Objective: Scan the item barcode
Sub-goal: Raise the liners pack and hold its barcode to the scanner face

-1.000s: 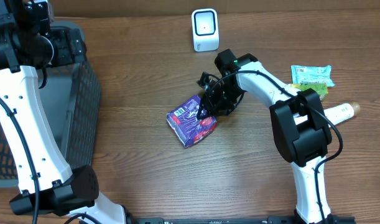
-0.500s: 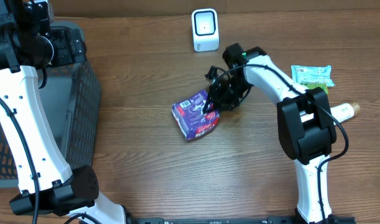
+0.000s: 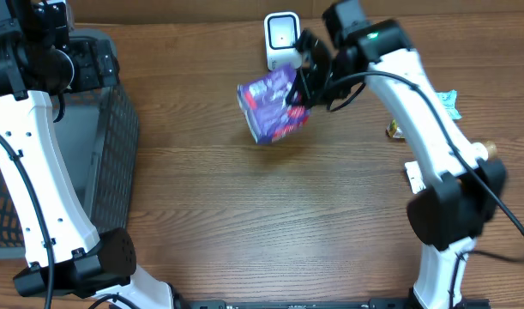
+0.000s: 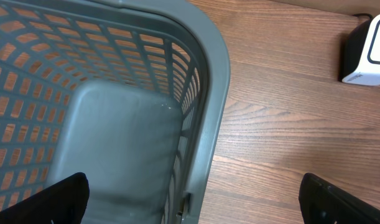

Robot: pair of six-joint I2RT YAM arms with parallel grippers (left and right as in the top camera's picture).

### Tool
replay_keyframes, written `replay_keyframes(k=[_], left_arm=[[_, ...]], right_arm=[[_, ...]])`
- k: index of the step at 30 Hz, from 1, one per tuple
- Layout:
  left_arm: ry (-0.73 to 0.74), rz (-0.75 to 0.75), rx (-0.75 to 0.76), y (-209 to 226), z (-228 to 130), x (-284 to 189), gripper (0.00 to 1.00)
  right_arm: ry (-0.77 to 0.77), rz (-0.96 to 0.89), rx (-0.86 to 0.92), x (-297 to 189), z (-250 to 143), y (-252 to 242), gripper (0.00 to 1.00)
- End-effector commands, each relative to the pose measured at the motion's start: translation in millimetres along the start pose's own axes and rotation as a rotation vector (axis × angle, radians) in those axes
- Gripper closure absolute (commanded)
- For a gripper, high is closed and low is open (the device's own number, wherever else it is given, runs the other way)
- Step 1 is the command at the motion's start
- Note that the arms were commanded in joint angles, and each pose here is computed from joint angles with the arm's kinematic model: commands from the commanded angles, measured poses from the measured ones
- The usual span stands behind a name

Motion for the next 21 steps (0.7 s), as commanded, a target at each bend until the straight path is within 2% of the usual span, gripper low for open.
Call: replay_keyframes(k=[1,4,8,16,17,21], left_arm=[[-0.008,-0.014,0.023,-4.2,-0.2,-3.1,0.00],[-0.007,-0.014,0.022,-4.0,-0.2,-3.1,0.00],[-0.007,-0.014,0.022,-4.0,-0.2,-3.1,0.00],[-0.007,-0.013,0.022,-4.0,-0.2,-3.0,0.00],[-0.007,-0.013,0.022,-4.0,-0.2,-3.0,0.00],[-0.007,-0.014,0.022,-4.0,-0.2,-3.0,0.00]], right_arm=[[-0.172,-0.136,-0.033,-64.2,16.9,21.5,0.96],[-0.255,-0.221,-0.044,-90.3,22.9,26.3,0.96],[-0.355,-0.243,-0.090,-114.6,30.9,38.3,0.96],[-0.419,-0.266,-0.116,-126.3,38.5,42.1,0.96],[-0.425,-0.294,-0.111,-127.2,39.5,39.6,0.96],[-0.485,-0.661,0.004,-143.3,44.0,9.6,0.96]])
Point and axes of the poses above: each gripper's point midway between its finger pads, its own x axis out along the fingers, its own y axis along the line the jaws close on, z = x × y, the point moved 5 cm from there along -x, back along the fingers, and after that the axes turned 11 degrees about -x, right-handed, at the moved point
